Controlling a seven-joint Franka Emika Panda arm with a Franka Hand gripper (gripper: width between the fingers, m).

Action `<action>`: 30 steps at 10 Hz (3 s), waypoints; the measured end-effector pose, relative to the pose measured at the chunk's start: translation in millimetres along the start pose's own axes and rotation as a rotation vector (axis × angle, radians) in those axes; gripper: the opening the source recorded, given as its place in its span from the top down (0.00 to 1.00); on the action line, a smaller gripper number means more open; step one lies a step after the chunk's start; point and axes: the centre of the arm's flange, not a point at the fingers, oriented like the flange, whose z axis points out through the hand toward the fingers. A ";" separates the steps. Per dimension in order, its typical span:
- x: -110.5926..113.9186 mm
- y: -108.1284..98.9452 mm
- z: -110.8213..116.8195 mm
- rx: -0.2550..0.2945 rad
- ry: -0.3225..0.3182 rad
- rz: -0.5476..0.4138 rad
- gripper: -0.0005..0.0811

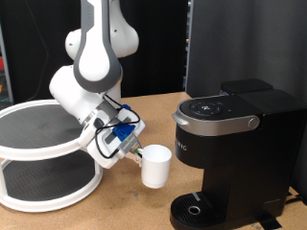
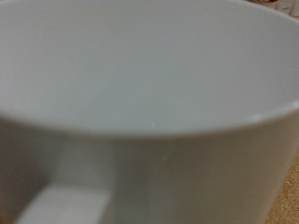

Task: Make a cup of coffee with the keurig machine

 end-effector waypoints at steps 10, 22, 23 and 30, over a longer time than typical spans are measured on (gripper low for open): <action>22.2 -17.1 38.4 -0.035 0.057 0.009 0.92; 22.0 -24.9 93.1 -0.035 0.061 -0.024 0.92; 19.6 -24.5 96.7 -0.037 0.058 -0.026 0.92; 7.7 -19.7 113.0 -0.045 0.048 -0.023 0.63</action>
